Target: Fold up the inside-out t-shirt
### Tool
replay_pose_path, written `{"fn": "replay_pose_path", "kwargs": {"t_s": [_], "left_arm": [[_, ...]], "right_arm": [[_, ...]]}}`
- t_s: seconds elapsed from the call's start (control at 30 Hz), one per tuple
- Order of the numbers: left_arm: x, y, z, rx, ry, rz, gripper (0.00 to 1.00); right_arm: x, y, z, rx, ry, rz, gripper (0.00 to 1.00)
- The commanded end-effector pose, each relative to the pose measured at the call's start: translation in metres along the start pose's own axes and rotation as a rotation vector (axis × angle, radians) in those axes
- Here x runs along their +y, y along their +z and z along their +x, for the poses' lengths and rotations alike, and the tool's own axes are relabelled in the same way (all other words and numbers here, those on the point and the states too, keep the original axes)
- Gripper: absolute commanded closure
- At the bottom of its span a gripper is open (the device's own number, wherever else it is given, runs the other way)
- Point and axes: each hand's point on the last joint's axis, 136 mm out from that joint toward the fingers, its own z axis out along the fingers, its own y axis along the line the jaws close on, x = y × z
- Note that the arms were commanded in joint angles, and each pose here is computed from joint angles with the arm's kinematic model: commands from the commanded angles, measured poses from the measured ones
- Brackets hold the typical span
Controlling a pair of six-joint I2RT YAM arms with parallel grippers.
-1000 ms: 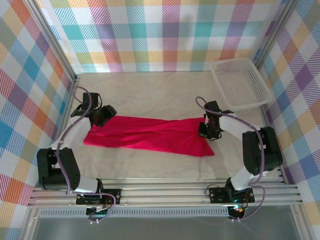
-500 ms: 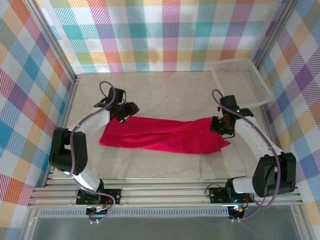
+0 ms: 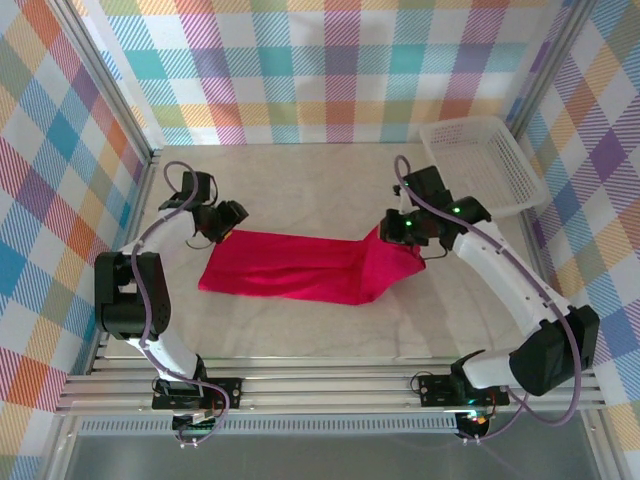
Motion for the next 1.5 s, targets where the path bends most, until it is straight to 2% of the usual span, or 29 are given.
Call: {"fn": "replay_pose_path", "kwargs": {"t_s": [0.0,0.13,0.27,0.47,0.73,1.03,1.27,1.3,1.4,1.47], "left_arm": [[0.02,0.001,0.007,0.05,-0.088,0.033,0.45],[0.048,0.017,0.008,0.094,-0.218,0.06,0.46],[0.066,0.032,0.016,0.122,-0.255,0.027,0.47],[0.076,0.043,0.014,0.12,-0.301,0.057,0.47],[0.07,0.016,-0.013,0.035,-0.31,0.082,0.47],[0.089,0.046,0.008,0.092,-0.366,0.087,0.48],[0.098,0.038,0.005,0.07,-0.378,0.073,0.48],[0.099,0.034,0.003,0.06,-0.377,0.062,0.48],[0.102,0.018,-0.003,0.027,-0.355,0.018,0.46],[0.103,0.002,-0.007,-0.008,-0.332,-0.019,0.43]], "right_arm": [[0.035,0.007,-0.008,-0.008,-0.014,-0.049,1.0],[0.08,0.019,-0.009,0.005,-0.083,-0.097,1.0],[0.121,0.033,-0.009,0.022,-0.145,-0.143,1.0],[0.171,0.053,-0.01,0.049,-0.211,-0.203,1.0],[0.22,0.094,-0.003,0.098,-0.264,-0.275,1.0],[0.271,0.149,-0.001,0.148,-0.251,-0.381,1.0],[0.292,0.189,0.017,0.227,-0.22,-0.429,0.98],[0.293,0.194,0.019,0.235,-0.211,-0.43,0.96],[0.3,0.206,0.027,0.276,-0.186,-0.461,0.82],[0.308,0.204,0.032,0.314,-0.17,-0.503,0.49]]}}
